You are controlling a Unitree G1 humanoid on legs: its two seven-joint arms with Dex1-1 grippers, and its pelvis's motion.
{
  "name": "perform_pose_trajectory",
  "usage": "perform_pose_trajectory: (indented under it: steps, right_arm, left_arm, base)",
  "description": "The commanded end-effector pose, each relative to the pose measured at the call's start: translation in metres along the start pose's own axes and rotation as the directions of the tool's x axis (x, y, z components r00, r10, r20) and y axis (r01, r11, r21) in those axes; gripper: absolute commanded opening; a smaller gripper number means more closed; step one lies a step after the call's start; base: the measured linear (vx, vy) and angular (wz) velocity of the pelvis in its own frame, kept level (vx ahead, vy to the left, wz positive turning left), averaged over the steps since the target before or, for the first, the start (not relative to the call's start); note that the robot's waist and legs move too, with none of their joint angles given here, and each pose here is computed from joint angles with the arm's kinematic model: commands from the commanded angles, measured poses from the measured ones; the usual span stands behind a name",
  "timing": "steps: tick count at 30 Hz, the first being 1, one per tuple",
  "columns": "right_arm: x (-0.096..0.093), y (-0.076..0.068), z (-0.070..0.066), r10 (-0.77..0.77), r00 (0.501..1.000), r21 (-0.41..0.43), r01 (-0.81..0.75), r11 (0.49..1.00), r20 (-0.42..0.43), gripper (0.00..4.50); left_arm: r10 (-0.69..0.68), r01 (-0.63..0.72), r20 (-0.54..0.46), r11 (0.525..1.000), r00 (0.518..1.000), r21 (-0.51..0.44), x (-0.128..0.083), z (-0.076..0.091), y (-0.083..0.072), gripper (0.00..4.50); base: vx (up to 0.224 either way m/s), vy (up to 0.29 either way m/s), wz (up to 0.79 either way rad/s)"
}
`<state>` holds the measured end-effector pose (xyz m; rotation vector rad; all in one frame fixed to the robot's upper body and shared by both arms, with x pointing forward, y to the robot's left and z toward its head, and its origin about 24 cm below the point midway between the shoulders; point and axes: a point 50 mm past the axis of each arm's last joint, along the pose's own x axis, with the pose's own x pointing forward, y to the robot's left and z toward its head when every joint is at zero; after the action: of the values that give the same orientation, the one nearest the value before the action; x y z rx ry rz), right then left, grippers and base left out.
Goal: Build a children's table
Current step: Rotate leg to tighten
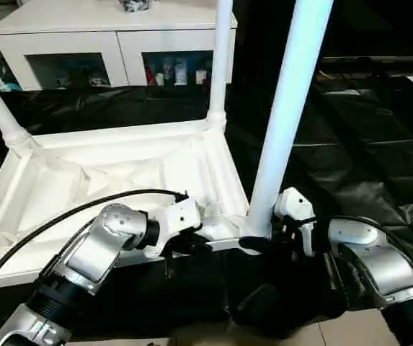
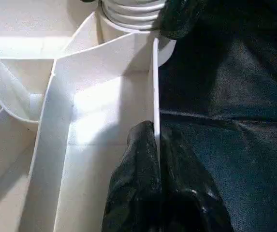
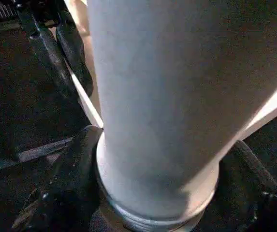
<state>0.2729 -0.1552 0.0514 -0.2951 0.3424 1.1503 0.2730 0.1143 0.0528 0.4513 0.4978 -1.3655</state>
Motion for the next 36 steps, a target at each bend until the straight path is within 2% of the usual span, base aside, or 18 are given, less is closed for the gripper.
perform_pose_trajectory:
  steps: [1, 10, 11, 12, 15, 17, 19, 20, 21, 23, 25, 26, 27, 28, 29, 31, 36]
  right_arm:
    - [0.004, 0.003, 0.003, 0.019, 1.0, -0.013, -0.019, 1.0, 0.019, 2.75]
    - [0.009, 0.001, 0.002, -0.033, 0.999, -0.003, 0.033, 0.999, 0.039, 2.74]
    - [0.014, -0.005, 0.0, -0.118, 0.992, 0.036, 0.116, 0.993, 0.048, 2.74]
    - [0.015, -0.005, 0.0, -0.125, 0.991, 0.039, 0.123, 0.992, 0.049, 2.74]
    - [0.027, -0.013, -0.003, -0.273, 0.961, 0.112, 0.267, 0.957, 0.044, 2.74]
    - [0.045, -0.015, -0.004, -0.405, 0.914, 0.218, 0.391, 0.894, 0.024, 2.74]
    - [0.049, -0.015, -0.004, -0.425, 0.905, 0.236, 0.41, 0.881, 0.018, 2.74]
    - [0.061, -0.017, -0.005, -0.523, 0.852, 0.31, 0.502, 0.807, -0.019, 2.74]
    - [0.061, -0.017, -0.005, -0.523, 0.852, 0.31, 0.502, 0.807, -0.019, 2.74]
    - [0.075, -0.018, -0.007, -0.627, 0.773, 0.378, 0.61, 0.696, -0.095, 2.74]
    - [0.079, -0.018, -0.008, -0.638, 0.762, 0.385, 0.624, 0.68, -0.109, 2.73]
    - [0.088, -0.017, -0.008, -0.675, 0.722, 0.443, 0.66, 0.606, -0.151, 2.73]
    - [0.092, -0.016, -0.008, -0.688, 0.706, 0.468, 0.672, 0.574, -0.169, 2.73]
    - [0.092, -0.016, -0.008, -0.688, 0.706, 0.468, 0.672, 0.574, -0.169, 2.73]
    - [0.099, -0.015, -0.004, -0.706, 0.684, 0.493, 0.686, 0.536, -0.183, 2.73]
    - [0.102, -0.014, 0.003, -0.706, 0.692, 0.463, 0.68, 0.568, -0.151, 2.73]
    - [0.106, -0.013, 0.007, -0.697, 0.704, 0.443, 0.672, 0.593, -0.135, 2.73]
  left_arm:
    - [-0.079, 0.079, 0.017, 0.997, 0.997, 0.025, 0.009, 0.006, -0.01, 0.0]
    - [-0.062, 0.061, 0.015, 0.998, 0.998, 0.009, 0.01, 0.004, -0.008, 0.0]
    - [-0.034, 0.035, 0.021, 0.999, 0.999, -0.017, 0.012, 0.003, -0.006, 0.0]
    - [-0.032, 0.033, 0.022, 0.999, 0.999, -0.019, 0.013, 0.003, -0.005, 0.0]
    - [0.07, -0.068, 0.023, 0.994, 0.997, -0.086, 0.02, 0.001, 0.005, 0.0]
    - [0.199, -0.194, 0.016, 0.967, 0.98, -0.166, 0.031, 0.001, 0.018, 0.0]
    - [0.218, -0.211, 0.014, 0.96, 0.976, -0.181, 0.033, 0.002, 0.02, 0.0]
    - [0.291, -0.284, -0.005, 0.927, 0.957, -0.246, 0.041, 0.002, 0.027, 0.0]
    - [0.291, -0.284, -0.005, 0.927, 0.957, -0.246, 0.041, 0.002, 0.027, 0.0]
    - [0.374, -0.372, -0.054, 0.876, 0.926, -0.308, 0.052, 0.002, 0.034, 0.0]
    - [0.387, -0.387, -0.065, 0.866, 0.92, -0.319, 0.055, 0.001, 0.035, 0.0]
    - [0.42, -0.422, -0.08, 0.843, 0.904, -0.335, 0.062, 0.002, 0.037, 0.0]
    - [0.433, -0.435, -0.086, 0.834, 0.897, -0.339, 0.066, 0.003, 0.037, 0.0]
    - [0.433, -0.435, -0.086, 0.834, 0.897, -0.339, 0.066, 0.003, 0.037, 0.0]
    - [0.433, -0.435, -0.084, 0.838, 0.897, -0.329, 0.073, 0.006, 0.036, 0.0]
    - [0.417, -0.417, -0.072, 0.851, 0.906, -0.319, 0.075, 0.009, 0.034, 0.0]
    - [0.4, -0.401, -0.068, 0.865, 0.914, -0.302, 0.075, 0.009, 0.034, 0.0]
  base:
    - [0.0, 0.0, 0.0]
    - [0.0, 0.0, 0.0]
    - [0.0, 0.0, 0.0]
    - [0.0, 0.0, 0.0]
    - [0.0, 0.0, 0.0]
    - [0.0, 0.0, 0.0]
    - [0.0, 0.0, 0.0]
    - [0.0, 0.0, 0.0]
    - [0.0, 0.0, 0.0]
    - [0.0, 0.0, 0.0]
    - [0.0, 0.0, 0.0]
    - [0.0, 0.0, 0.0]
    - [0.0, 0.0, 0.0]
    - [0.0, 0.0, 0.0]
    - [0.0, 0.0, 0.0]
    - [0.0, 0.0, 0.0]
    - [0.0, 0.0, 0.0]
